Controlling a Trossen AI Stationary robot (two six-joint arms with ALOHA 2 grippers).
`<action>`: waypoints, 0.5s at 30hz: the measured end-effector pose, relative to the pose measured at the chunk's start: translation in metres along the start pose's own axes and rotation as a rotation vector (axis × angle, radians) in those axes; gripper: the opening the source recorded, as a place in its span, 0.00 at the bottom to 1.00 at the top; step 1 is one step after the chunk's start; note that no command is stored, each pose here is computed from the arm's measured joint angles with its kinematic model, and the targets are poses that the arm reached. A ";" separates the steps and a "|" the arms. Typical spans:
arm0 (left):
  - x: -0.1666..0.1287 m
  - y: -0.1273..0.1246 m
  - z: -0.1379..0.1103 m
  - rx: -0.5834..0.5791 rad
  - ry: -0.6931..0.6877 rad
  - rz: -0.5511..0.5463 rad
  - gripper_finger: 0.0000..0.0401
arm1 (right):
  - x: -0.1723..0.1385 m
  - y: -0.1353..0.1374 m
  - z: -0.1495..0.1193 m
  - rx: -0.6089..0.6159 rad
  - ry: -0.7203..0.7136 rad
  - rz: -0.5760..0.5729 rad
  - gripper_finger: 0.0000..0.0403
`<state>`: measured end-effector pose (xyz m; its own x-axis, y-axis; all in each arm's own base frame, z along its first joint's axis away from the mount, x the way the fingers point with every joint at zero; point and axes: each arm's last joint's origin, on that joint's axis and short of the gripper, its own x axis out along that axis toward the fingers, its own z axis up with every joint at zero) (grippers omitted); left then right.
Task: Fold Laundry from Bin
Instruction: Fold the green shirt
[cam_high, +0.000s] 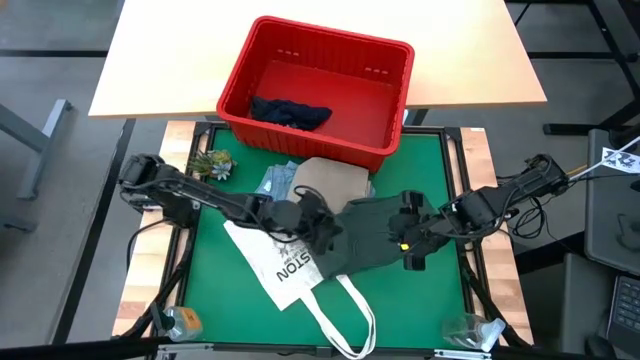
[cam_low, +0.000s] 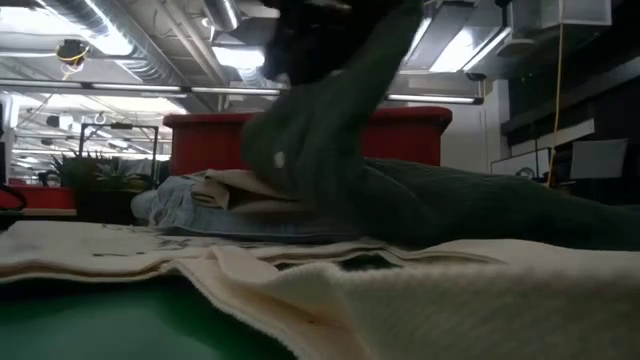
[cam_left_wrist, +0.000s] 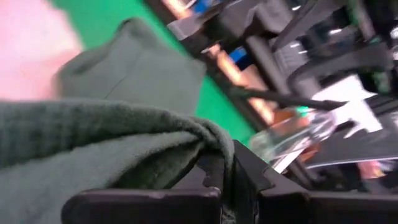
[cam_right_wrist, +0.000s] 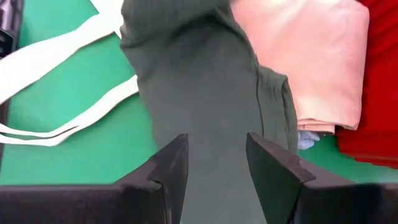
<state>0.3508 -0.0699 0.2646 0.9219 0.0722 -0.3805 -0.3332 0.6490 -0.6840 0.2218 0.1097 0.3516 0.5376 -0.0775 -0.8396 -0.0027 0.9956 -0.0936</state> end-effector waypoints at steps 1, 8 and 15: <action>0.005 0.001 0.002 0.004 -0.010 -0.030 0.01 | -0.002 0.000 0.001 0.003 -0.008 0.003 0.41; 0.037 0.012 0.010 -0.016 -0.072 -0.153 0.01 | -0.018 -0.003 0.010 -0.041 -0.050 0.019 0.41; 0.059 0.007 0.019 0.010 -0.135 -0.203 0.01 | -0.035 -0.007 0.018 -0.086 -0.113 -0.011 0.41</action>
<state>0.4065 -0.0467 0.2490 0.9881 0.0399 -0.1488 -0.1371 0.6682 -0.7312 0.2185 0.1063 0.3914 0.6295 -0.0771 -0.7732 -0.0662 0.9861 -0.1523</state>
